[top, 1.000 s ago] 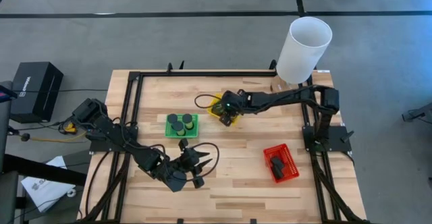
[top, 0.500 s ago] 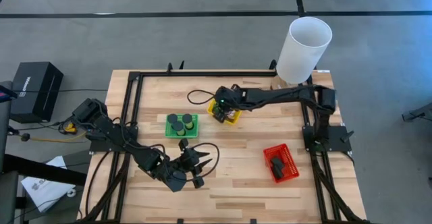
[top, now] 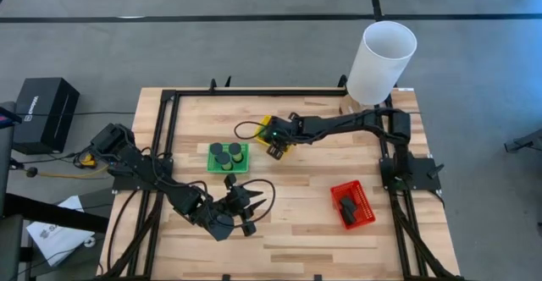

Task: Pick & Place Office items
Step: Adjust the watches in the yellow basket, then return to Home Position

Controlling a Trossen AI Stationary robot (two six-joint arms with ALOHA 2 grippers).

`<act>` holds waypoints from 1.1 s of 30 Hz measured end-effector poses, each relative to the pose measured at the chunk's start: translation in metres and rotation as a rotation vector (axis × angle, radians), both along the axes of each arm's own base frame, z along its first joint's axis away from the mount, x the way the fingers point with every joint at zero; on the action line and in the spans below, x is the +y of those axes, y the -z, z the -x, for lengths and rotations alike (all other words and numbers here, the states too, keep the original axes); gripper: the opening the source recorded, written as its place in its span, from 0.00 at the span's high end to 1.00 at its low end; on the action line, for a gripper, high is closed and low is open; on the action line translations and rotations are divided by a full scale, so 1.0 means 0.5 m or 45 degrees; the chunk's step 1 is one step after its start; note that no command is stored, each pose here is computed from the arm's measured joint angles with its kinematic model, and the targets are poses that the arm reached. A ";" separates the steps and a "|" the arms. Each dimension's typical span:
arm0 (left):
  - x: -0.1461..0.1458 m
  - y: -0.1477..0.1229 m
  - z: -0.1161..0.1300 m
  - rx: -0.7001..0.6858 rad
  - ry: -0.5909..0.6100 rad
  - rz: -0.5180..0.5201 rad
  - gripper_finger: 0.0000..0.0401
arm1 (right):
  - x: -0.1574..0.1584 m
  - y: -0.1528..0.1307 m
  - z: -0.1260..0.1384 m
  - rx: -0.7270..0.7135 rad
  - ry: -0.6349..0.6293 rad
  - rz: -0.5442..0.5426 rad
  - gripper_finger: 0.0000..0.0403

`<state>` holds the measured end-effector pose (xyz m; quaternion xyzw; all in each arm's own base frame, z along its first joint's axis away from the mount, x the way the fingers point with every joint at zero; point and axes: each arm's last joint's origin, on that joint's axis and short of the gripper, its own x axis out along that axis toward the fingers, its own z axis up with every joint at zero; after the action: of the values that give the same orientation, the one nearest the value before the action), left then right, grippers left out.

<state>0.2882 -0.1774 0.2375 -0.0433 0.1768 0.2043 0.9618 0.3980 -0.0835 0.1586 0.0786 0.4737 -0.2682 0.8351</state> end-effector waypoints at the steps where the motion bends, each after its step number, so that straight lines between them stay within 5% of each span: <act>1: 0.000 0.000 0.000 0.001 0.001 0.000 0.76 | -0.001 -0.001 -0.001 -0.006 0.001 0.001 1.00; 8: 0.000 0.000 0.000 0.001 0.000 -0.001 0.76 | 0.018 -0.054 0.021 0.007 -0.042 0.010 1.00; 17: -0.001 -0.003 0.004 0.007 0.014 -0.016 0.76 | 0.087 -0.196 0.075 -0.092 -0.180 0.169 1.00; 33: 0.040 -0.157 0.090 -0.111 0.179 -0.161 0.88 | 0.236 -0.334 0.212 -0.282 -0.638 0.243 1.00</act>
<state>0.2430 -0.1574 0.3161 0.0211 0.1240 0.1450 0.9814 0.2921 0.0346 0.3254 -0.0909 0.3570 -0.0866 0.9256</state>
